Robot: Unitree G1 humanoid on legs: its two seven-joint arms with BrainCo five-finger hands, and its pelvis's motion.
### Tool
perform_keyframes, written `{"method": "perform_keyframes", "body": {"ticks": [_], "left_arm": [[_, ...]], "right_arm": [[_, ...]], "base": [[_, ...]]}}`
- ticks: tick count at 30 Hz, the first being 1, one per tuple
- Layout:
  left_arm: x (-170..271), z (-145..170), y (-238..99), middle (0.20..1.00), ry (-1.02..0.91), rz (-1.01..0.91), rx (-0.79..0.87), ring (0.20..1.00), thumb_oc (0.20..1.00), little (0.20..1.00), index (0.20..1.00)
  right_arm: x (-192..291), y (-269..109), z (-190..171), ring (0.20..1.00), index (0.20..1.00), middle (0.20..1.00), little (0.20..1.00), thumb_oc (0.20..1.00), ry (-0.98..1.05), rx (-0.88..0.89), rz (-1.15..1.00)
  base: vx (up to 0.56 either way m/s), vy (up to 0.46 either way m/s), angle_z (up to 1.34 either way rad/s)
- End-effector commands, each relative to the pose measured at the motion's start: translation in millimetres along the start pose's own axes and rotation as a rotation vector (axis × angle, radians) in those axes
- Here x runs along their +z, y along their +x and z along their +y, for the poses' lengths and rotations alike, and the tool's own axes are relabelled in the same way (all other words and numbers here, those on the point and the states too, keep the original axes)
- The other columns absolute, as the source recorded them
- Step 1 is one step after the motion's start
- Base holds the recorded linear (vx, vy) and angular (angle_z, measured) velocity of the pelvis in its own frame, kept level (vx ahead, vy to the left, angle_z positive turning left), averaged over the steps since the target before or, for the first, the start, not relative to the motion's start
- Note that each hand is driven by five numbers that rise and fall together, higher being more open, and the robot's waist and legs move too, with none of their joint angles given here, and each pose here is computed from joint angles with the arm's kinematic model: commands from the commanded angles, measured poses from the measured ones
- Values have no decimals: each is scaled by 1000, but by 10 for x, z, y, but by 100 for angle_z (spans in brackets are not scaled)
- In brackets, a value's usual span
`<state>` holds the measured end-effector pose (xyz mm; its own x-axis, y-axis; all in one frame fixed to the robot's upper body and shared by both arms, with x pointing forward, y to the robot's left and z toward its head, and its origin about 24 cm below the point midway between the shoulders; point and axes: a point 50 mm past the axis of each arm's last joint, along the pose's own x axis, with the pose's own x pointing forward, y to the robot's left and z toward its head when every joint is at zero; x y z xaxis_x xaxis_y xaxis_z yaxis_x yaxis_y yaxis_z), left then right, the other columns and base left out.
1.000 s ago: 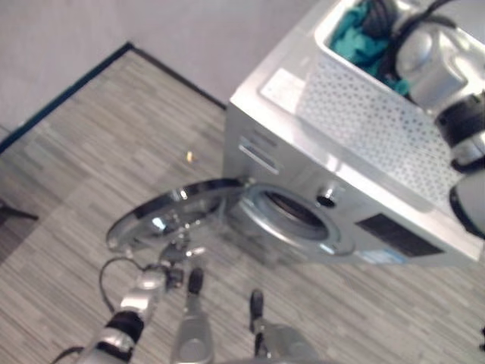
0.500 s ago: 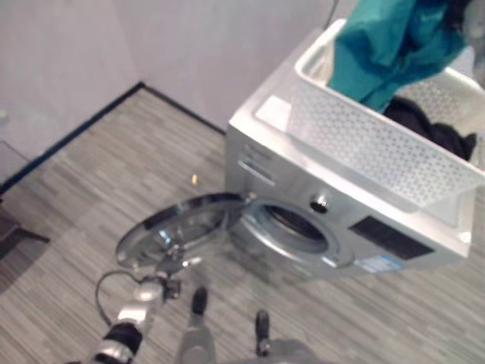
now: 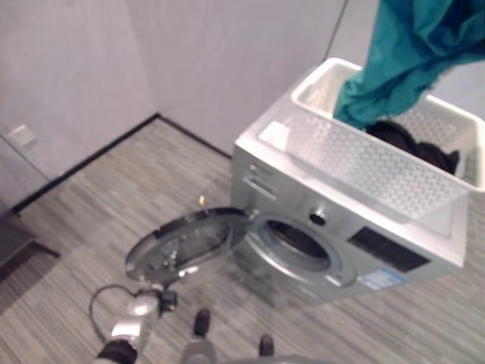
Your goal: Grab the laundry basket,head to the washer,open it,put in the laundry and shut it.
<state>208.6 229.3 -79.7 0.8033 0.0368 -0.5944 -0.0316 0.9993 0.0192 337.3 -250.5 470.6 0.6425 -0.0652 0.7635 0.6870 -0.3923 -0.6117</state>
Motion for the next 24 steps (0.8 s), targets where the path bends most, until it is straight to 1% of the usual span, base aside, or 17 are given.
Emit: {"method": "perform_keyframes", "body": {"ticks": [1, 8, 14, 24], "left_arm": [[186, 51, 38, 1000, 50, -69, -16, 1000, 1000, 1000, 1000], [143, 40, 38, 1000, 40, -59, -5, 1000, 1000, 1000, 1000], [119, 87, 24, 1000, 29, -55, 17, 1000, 1000, 1000, 1000], [165, 134, -3, 1000, 46, -86, 26, 1000, 1000, 1000, 1000]], "right_arm": [[-348, 120, -570, 200, 200, 200, 200, 200, -110, -201, 118], [-437, 129, -742, 200, 200, 200, 200, 200, -127, -289, 148], [-575, 134, -874, 200, 200, 200, 200, 200, -147, -323, 193], [-627, 160, -1246, 200, 200, 200, 200, 200, -156, -417, 205]], "base": [[42, -12, 4], [7, -2, 1], [0, 0, 0], [0, 0, 1]]}}
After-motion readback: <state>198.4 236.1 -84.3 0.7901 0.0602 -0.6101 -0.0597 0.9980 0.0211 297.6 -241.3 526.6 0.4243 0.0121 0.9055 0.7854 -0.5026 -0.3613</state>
